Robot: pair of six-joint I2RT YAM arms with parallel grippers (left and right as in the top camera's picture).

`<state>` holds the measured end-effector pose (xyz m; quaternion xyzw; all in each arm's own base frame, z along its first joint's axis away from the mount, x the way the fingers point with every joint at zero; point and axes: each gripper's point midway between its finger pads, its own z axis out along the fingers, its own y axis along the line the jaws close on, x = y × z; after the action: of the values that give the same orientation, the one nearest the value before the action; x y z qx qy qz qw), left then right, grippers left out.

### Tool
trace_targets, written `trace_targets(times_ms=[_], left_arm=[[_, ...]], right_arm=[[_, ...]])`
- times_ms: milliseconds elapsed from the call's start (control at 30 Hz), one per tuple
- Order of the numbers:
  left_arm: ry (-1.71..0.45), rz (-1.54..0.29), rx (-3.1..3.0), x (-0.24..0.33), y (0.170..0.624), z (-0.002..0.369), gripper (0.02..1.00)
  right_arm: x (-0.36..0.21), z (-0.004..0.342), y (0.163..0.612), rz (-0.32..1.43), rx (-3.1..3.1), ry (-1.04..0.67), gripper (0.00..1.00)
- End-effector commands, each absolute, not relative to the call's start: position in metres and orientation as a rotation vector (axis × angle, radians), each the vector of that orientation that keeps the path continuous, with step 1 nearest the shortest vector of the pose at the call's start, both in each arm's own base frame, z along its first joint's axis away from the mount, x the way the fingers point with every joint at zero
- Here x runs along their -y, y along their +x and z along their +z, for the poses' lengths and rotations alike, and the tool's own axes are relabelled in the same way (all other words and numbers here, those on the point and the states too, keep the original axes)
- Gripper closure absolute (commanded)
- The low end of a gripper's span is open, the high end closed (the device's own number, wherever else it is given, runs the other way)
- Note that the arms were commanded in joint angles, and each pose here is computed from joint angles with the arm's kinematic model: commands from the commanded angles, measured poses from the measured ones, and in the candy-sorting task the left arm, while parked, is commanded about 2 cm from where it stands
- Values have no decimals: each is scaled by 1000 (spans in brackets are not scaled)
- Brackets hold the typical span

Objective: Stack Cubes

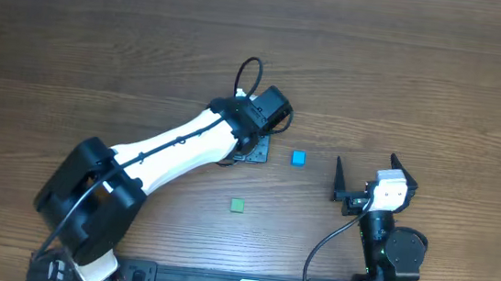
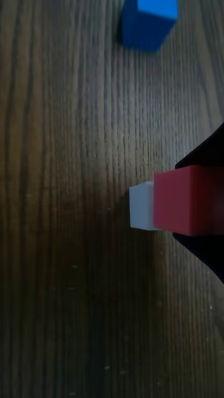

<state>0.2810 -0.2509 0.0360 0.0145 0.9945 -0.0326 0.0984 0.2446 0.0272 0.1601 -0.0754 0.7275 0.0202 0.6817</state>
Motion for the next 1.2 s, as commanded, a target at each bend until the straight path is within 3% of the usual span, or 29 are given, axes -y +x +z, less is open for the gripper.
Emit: trace_targets(times_ms=[33, 1200], left_arm=[[13, -80, -2934, 252, 287, 35, 928], [11, -56, -2924, 251, 290, 30, 851]], right_arm=[[-27, 158, 245, 47, -1631, -172, 7], [-27, 158, 245, 47, -1631, -172, 9]])
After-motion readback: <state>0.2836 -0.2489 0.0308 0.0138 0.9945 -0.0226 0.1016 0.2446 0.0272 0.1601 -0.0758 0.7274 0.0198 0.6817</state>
